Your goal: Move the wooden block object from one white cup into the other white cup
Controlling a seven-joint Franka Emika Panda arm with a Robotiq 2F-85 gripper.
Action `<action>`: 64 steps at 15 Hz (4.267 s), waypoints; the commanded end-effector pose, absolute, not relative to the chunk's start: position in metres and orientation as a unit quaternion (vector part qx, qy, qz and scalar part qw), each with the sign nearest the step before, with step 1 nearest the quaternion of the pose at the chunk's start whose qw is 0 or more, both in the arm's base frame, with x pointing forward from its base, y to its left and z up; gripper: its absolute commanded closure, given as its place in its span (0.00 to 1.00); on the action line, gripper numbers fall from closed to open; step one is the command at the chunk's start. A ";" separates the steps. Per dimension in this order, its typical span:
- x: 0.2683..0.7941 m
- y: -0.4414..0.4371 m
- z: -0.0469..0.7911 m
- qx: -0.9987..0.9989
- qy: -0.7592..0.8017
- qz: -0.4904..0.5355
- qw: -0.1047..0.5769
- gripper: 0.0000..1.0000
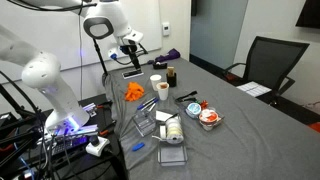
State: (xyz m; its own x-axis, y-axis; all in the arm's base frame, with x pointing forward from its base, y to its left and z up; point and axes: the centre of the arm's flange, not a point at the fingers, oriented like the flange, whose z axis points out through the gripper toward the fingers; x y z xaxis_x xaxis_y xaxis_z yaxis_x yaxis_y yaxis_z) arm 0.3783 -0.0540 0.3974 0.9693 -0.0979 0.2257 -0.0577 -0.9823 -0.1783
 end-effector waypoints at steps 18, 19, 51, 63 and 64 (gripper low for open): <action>0.381 -0.055 0.395 -0.989 0.038 -0.116 0.083 0.00; 0.386 -0.055 0.395 -0.989 0.042 -0.115 0.084 0.00; 0.570 -0.046 0.263 -0.989 0.118 -0.038 0.078 0.00; 0.569 -0.049 0.234 -0.991 0.120 -0.007 0.051 0.00; 0.569 -0.049 0.232 -0.991 0.120 -0.006 0.049 0.00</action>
State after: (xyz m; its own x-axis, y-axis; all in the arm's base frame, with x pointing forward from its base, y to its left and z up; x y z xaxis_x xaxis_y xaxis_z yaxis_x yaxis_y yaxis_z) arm 0.5634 -0.0475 0.2390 0.9716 -0.2362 0.0108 -0.2336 -0.9658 -0.1127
